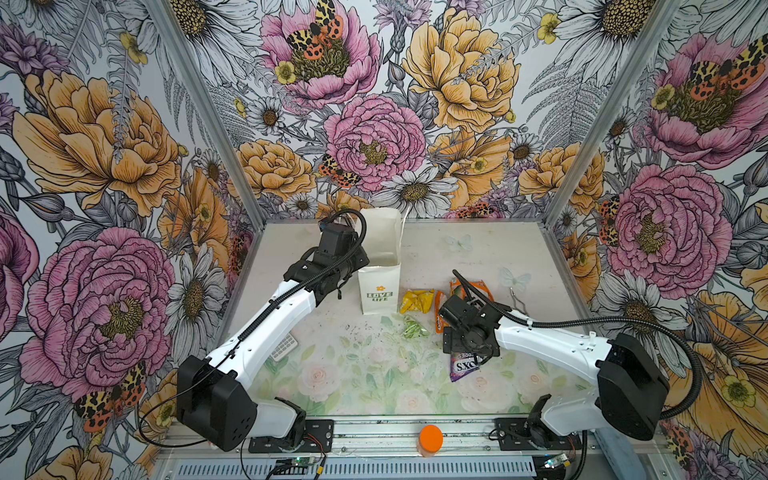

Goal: Place the snacks into the paper bag
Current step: 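Close the right gripper on the pink berry candy packet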

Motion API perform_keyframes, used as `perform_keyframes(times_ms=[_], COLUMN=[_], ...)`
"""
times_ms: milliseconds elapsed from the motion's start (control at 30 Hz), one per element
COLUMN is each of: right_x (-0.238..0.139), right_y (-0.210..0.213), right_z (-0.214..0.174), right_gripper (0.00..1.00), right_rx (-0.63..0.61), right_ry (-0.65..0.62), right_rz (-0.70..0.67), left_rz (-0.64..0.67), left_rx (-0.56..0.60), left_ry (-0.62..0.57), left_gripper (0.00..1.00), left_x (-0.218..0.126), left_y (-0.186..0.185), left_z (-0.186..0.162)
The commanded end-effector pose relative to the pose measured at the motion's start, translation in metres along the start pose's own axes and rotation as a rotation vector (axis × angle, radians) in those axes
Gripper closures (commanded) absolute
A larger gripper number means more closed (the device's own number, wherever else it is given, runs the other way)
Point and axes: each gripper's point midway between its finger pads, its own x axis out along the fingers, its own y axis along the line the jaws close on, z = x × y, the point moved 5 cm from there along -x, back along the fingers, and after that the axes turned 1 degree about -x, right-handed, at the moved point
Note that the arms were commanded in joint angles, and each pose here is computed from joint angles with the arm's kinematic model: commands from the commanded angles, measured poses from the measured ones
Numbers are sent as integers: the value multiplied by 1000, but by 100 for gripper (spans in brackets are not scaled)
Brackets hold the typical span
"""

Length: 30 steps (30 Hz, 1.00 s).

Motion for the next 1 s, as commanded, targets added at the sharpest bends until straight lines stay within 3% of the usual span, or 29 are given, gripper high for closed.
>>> perform_keyframes(times_ms=[0, 233, 533, 967], right_x=[11, 24, 29, 4], right_y=[4, 1, 1, -2], right_z=[2, 0, -2, 2], right_gripper=[0, 1, 10, 44], right_rx=[-36, -49, -59, -58], right_ry=[3, 29, 33, -42], right_rz=[13, 9, 9, 89], left_rz=[26, 25, 20, 19], left_rx=[-12, -15, -15, -21], left_ry=[11, 11, 19, 5], left_gripper=[100, 100, 100, 100], left_x=[-1, -1, 0, -4], left_y=[11, 13, 12, 13], left_z=[-4, -3, -4, -2])
